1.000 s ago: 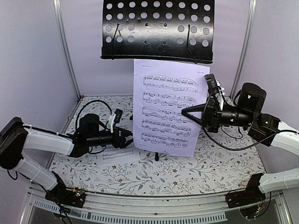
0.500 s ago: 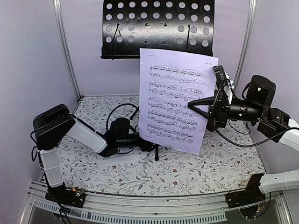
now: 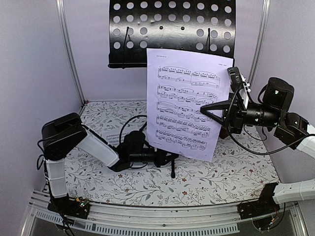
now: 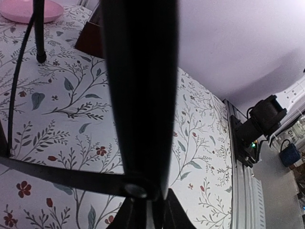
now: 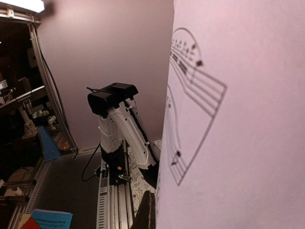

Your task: Set up the instrument practice props

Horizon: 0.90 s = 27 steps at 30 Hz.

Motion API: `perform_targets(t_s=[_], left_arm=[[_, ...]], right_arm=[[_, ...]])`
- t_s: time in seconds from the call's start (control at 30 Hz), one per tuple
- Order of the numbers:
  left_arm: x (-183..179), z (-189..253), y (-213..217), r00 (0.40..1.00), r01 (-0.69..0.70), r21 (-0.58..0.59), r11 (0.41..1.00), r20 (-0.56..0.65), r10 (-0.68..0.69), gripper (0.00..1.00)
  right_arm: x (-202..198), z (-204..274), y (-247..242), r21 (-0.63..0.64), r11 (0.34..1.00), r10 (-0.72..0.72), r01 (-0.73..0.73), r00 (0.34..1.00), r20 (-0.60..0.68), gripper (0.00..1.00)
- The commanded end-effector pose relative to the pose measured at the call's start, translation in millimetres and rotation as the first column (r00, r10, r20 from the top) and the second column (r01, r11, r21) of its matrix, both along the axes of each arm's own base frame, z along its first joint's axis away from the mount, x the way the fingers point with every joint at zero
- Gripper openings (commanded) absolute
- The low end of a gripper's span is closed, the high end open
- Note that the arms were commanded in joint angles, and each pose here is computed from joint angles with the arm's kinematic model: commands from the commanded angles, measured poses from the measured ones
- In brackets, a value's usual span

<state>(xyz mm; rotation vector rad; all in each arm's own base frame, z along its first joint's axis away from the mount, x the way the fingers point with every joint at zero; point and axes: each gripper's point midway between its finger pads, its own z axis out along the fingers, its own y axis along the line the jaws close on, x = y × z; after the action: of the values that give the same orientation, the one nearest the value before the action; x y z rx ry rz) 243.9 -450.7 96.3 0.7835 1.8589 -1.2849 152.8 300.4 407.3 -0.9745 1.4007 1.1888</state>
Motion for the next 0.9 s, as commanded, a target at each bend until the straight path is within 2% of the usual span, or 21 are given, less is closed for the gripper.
perform_targets(t_s=[0.0,0.13,0.2,0.33,0.43,0.5,0.67,0.87], left_arm=[[-27.9,19.1,-15.5,0.997,0.076,-0.070,0.995,0.019,-0.075,0.18],[-35.5,27.1,-15.8,0.997,0.073,-0.084,0.994,0.017,-0.072,0.20],[-34.0,39.4,-10.4,0.999,0.049,-0.104,0.993,0.023,-0.047,0.24],[-21.3,50.0,18.7,0.994,-0.100,-0.075,0.992,0.035,0.103,0.47],[-14.4,58.7,59.9,0.965,-0.257,-0.073,0.964,0.042,0.261,0.60],[-14.0,64.7,82.2,0.944,-0.324,-0.065,0.944,0.044,0.327,0.65],[-21.8,102.4,125.9,0.901,-0.412,-0.069,0.908,0.116,0.418,0.66],[-50.6,184.1,147.1,0.870,-0.374,-0.121,0.920,0.297,0.393,0.59]], right_arm=[[-12.9,19.8,0.8,0.022,0.997,0.073,-0.074,0.996,0.045,0.00],[-19.1,32.5,1.0,0.039,0.993,0.105,-0.108,0.992,0.063,0.00],[-21.7,35.9,2.1,0.039,0.991,0.123,-0.126,0.990,0.067,0.00],[-21.4,43.4,6.8,0.019,0.991,0.128,-0.130,0.989,0.072,0.00],[-21.1,56.8,10.0,0.016,0.993,0.113,-0.115,0.990,0.089,0.00],[-18.1,63.8,11.1,0.015,0.995,0.098,-0.100,0.991,0.091,0.00],[-5.4,86.5,9.7,0.031,0.999,0.023,-0.026,0.995,0.096,0.00],[21.4,128.2,-1.2,0.080,0.986,-0.155,0.148,0.984,0.092,0.00]])
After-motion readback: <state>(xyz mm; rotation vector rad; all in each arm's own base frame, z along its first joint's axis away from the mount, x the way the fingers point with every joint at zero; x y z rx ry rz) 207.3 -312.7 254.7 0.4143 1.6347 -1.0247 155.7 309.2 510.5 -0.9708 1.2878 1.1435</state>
